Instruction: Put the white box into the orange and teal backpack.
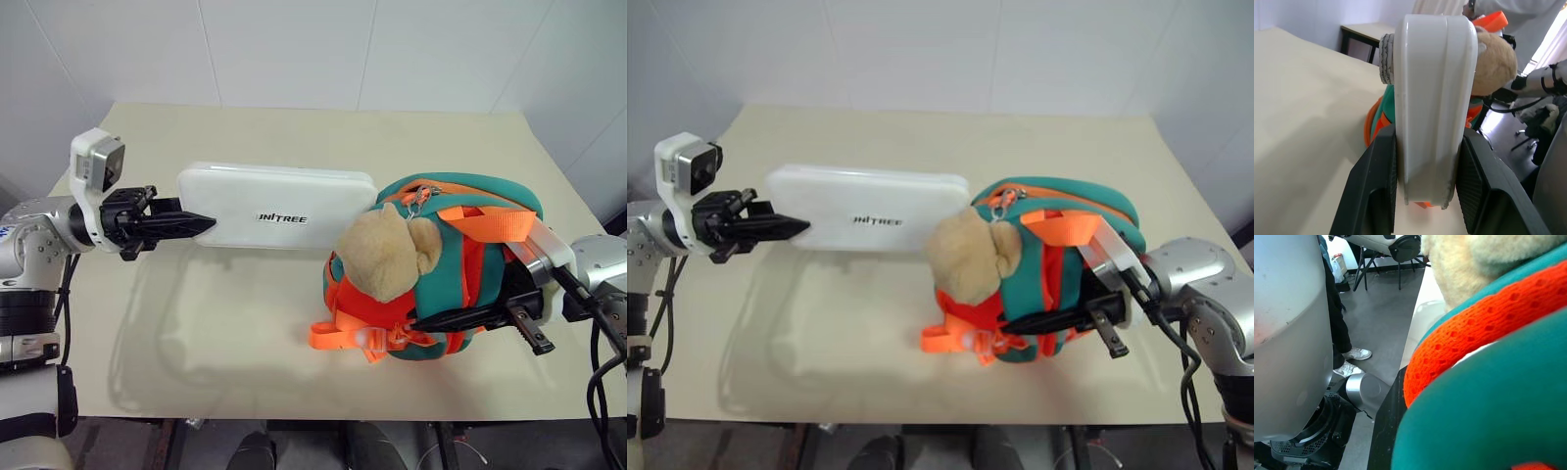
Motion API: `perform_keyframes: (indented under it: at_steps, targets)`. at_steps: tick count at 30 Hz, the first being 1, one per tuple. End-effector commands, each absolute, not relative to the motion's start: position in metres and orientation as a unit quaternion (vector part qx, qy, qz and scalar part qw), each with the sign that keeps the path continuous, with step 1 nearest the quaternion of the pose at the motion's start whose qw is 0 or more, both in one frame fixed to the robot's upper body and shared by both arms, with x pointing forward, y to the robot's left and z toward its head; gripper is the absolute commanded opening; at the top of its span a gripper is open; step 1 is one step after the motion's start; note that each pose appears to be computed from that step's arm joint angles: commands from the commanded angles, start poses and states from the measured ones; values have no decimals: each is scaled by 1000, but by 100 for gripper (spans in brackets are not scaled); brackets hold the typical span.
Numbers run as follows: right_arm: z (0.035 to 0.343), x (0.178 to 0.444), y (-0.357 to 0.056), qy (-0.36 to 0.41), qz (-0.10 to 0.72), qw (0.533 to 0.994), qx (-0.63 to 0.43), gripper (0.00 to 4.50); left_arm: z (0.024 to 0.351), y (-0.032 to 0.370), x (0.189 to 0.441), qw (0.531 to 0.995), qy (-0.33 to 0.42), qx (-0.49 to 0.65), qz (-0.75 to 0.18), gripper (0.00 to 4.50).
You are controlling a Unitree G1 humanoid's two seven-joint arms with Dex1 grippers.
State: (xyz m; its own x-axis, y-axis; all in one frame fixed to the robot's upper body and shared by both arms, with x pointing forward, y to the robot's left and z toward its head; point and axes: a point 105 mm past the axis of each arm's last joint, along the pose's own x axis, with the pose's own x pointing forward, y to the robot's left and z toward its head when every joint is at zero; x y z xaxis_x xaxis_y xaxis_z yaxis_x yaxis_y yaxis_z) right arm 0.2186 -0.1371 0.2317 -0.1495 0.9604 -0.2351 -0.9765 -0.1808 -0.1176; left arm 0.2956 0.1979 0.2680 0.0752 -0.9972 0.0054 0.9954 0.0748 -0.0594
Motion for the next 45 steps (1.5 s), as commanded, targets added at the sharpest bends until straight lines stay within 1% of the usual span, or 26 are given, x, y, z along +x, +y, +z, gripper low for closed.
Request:
perform_keyframes:
  at_steps: [1,4,7,10,11,13,16,20,26,31,34,37,39,41,45]
  targets:
    - [236,215,-136,13,759,636,-142,52,282,189,276,678,-8,2,-735,128]
    - [236,216,-135,13,758,637,-142,52,297,190,274,682,-30,11,-730,128]
    - [235,216,-135,13,758,637,-142,52,305,191,269,682,-35,16,-731,128]
    - [234,218,-135,13,757,638,-141,52,315,183,257,664,-35,25,-746,128]
    - [234,218,-135,13,757,638,-142,52,317,181,254,659,-34,27,-751,128]
    - [234,219,-135,13,758,637,-142,52,310,175,253,655,-12,38,-755,128]
    - [235,221,-133,10,759,635,-144,52,297,169,258,662,21,58,-747,128]
    - [234,221,-131,9,759,635,-146,52,288,160,265,665,42,88,-740,128]
    - [233,222,-129,10,758,636,-146,52,273,141,283,677,83,145,-717,128]
    - [232,222,-128,11,757,637,-145,52,273,122,290,676,83,159,-715,128]
    - [232,224,-127,12,756,639,-144,52,275,105,292,668,67,166,-722,128]
    - [231,226,-126,12,755,640,-145,52,276,89,299,674,57,173,-716,128]
    - [231,227,-123,8,754,641,-144,52,274,71,304,680,56,179,-709,128]
    - [229,229,-120,5,752,643,-143,52,271,57,305,676,54,184,-712,128]
    - [228,231,-117,3,749,647,-140,52,268,48,302,666,51,189,-720,128]
